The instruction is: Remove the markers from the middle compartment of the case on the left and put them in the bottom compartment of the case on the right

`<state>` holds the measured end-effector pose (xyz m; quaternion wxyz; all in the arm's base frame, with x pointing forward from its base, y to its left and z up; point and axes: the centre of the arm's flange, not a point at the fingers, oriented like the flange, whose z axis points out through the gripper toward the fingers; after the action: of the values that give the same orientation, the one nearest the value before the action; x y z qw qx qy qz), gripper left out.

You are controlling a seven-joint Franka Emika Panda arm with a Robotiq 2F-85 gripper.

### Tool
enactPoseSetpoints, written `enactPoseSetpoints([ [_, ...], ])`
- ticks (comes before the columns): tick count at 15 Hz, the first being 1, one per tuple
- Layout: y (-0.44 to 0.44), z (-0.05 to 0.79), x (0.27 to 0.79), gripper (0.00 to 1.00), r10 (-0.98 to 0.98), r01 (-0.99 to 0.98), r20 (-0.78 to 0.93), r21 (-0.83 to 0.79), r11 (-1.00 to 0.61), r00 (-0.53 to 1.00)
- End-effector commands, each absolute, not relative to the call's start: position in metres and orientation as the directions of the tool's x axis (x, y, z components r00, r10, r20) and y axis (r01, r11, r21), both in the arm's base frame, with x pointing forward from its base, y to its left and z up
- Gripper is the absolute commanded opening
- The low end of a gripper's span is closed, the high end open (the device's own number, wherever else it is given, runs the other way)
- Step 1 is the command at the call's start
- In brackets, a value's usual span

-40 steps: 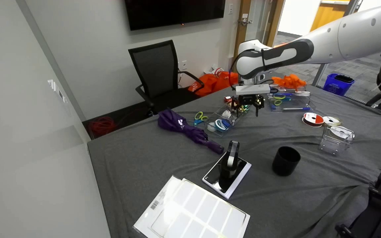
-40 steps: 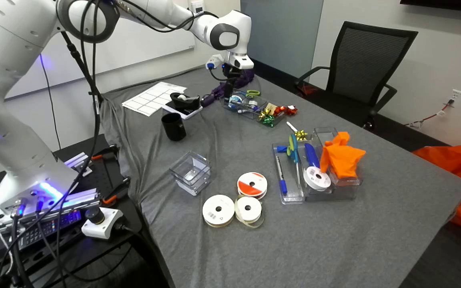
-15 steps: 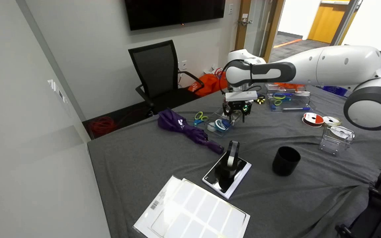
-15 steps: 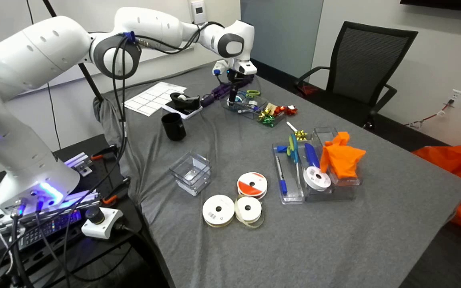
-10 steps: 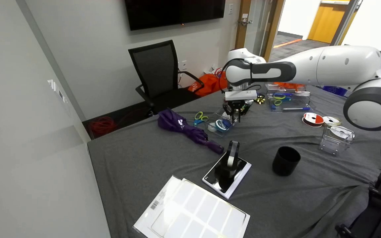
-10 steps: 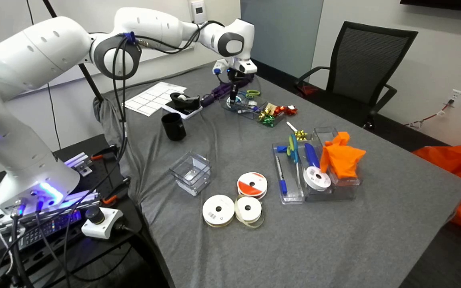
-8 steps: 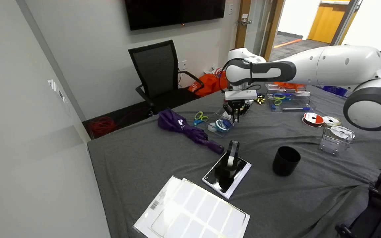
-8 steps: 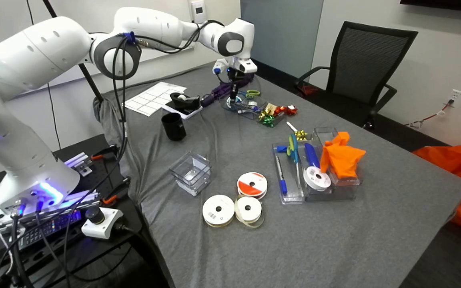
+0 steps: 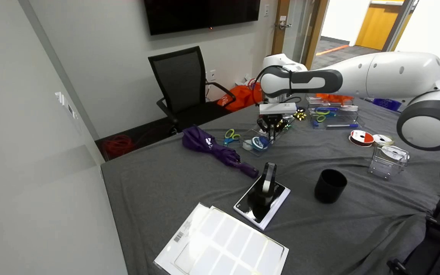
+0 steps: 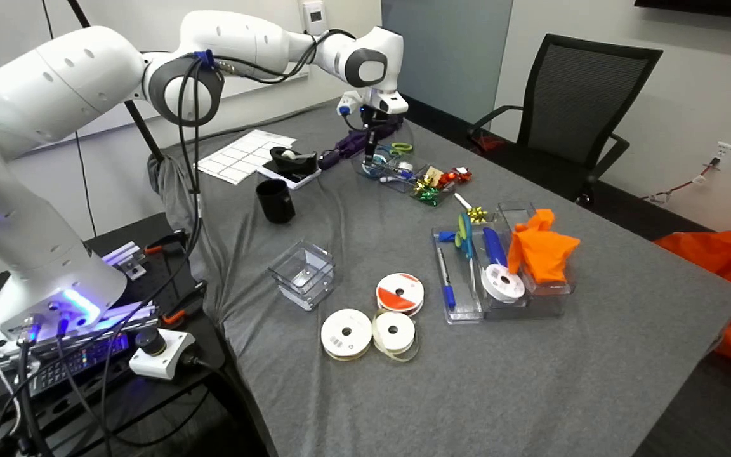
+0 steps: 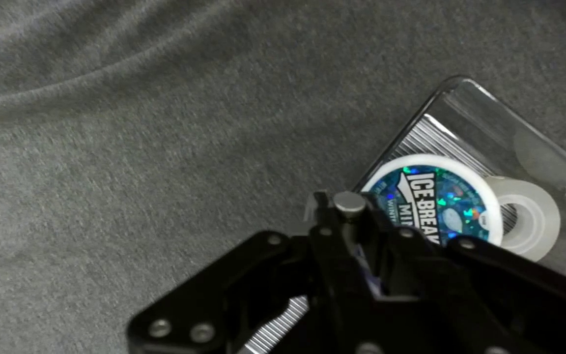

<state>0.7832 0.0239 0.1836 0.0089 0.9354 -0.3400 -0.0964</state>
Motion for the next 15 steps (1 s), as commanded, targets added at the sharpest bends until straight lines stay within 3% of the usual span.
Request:
enactPoseSetpoints([
  [1, 0.018, 0.206, 0.773, 0.04, -0.62, -0.623, -0.209, 0.06, -0.78, 0.756],
  [7, 0.004, 0.235, 0.75, 0.04, -0.674, -0.687, -0.196, -0.002, -0.726, 0.712],
  [15, -0.048, 0.256, 0.765, 0.04, -0.899, -0.876, -0.06, -0.263, -0.405, 0.434],
])
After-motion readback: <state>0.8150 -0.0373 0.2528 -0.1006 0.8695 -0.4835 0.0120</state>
